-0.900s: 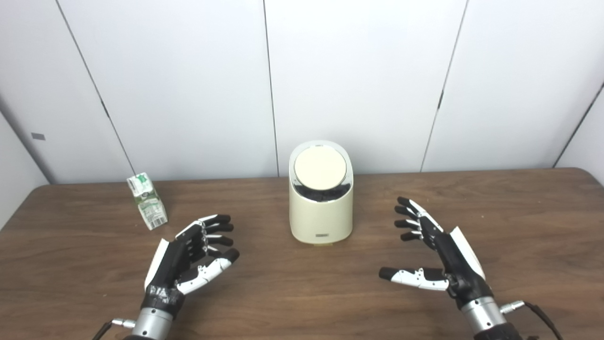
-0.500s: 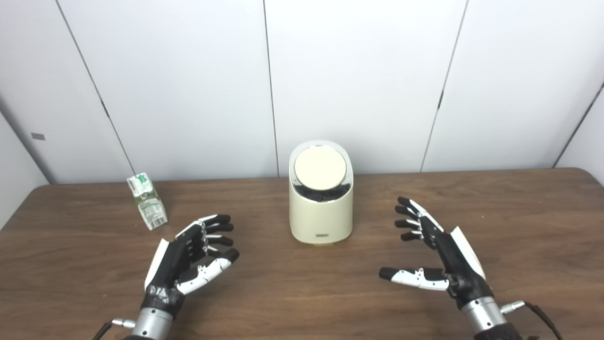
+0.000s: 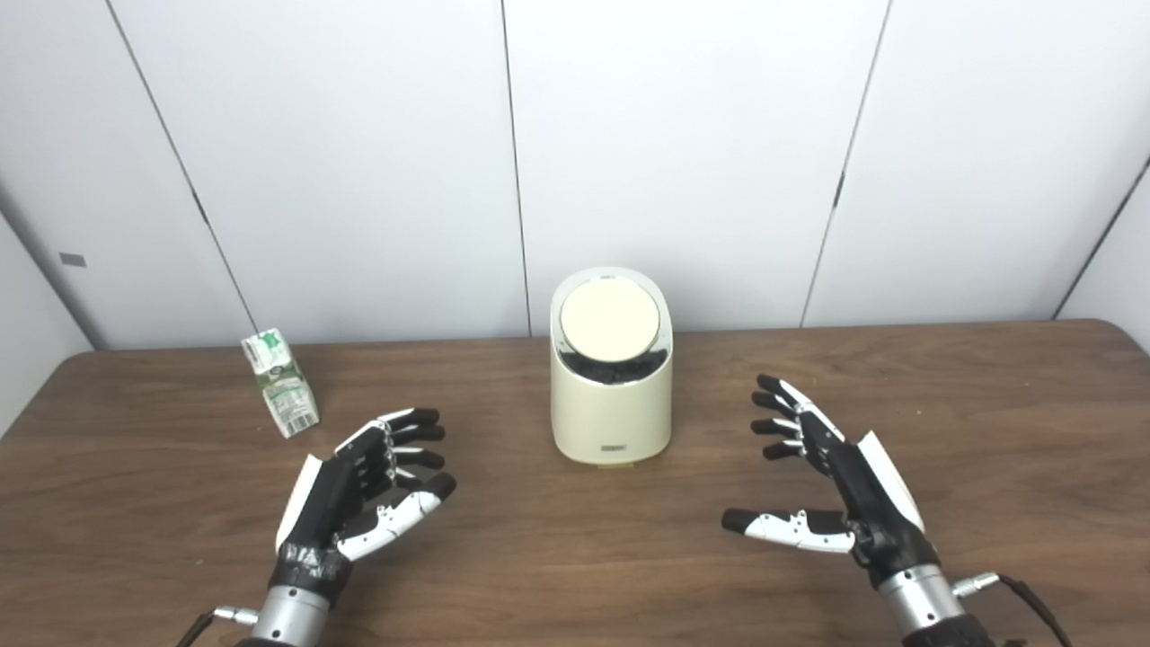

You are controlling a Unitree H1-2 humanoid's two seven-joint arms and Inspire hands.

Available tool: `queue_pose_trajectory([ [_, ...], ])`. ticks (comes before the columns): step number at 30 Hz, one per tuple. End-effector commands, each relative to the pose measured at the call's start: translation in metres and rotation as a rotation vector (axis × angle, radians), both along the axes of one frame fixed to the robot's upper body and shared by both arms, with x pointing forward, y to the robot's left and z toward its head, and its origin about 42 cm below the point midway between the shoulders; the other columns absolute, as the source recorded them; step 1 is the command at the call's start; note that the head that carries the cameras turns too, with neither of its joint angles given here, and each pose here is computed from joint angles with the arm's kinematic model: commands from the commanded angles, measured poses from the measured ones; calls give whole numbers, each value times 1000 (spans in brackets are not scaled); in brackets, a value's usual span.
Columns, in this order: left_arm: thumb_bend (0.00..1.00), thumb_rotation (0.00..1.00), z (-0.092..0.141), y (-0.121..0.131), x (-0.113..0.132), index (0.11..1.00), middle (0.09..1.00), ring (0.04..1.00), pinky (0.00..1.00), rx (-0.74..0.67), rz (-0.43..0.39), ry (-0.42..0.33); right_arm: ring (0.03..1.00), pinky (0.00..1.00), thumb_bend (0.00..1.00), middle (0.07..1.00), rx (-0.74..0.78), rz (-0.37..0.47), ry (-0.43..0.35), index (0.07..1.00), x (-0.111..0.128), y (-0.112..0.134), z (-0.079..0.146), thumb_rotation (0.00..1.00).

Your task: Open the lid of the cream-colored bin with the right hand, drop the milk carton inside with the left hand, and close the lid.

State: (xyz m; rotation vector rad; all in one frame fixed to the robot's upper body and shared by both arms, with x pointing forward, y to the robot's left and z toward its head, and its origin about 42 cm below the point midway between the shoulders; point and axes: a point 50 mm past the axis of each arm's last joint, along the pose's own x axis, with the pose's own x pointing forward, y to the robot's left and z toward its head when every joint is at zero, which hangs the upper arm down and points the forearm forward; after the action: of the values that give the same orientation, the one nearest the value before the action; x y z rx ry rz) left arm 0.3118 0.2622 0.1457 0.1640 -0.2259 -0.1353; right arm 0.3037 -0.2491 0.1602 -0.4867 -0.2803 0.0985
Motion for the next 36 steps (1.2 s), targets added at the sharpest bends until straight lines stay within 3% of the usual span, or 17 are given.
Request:
queue_pose_trajectory([
  [1,688,277,16,-1,9,775,730,635,469,-1,-12,-86,784,675,787,866,1,12,-93,898,5,2,16,337],
  [6,687,276,13,-1,10,774,723,629,469,-1,-5,-83,798,686,779,875,23,15,-104,902,8,4,18,364],
  [12,686,273,9,-2,11,773,720,631,471,-7,-7,-82,808,686,751,891,20,47,-164,900,22,3,35,279],
  [15,677,265,7,-1,12,775,723,633,477,-3,-13,-85,814,713,747,886,84,38,-142,891,31,5,46,274],
  [18,673,261,6,-2,11,777,727,637,485,-2,-14,-85,820,729,779,884,141,-3,-117,897,41,7,57,377],
  [21,672,261,6,-2,11,777,728,638,489,-2,-12,-84,820,721,784,884,172,-8,-114,899,53,10,69,406],
  [27,666,248,6,-3,12,774,726,635,487,-4,-12,-89,834,749,745,898,196,18,-119,907,72,18,97,364],
  [33,681,248,5,-5,11,776,722,633,483,-14,-12,-82,854,714,791,926,208,44,-129,902,91,31,116,311],
  [36,676,251,4,-4,11,780,726,636,484,-9,-12,-84,847,711,783,880,190,37,-142,880,99,39,124,279],
])
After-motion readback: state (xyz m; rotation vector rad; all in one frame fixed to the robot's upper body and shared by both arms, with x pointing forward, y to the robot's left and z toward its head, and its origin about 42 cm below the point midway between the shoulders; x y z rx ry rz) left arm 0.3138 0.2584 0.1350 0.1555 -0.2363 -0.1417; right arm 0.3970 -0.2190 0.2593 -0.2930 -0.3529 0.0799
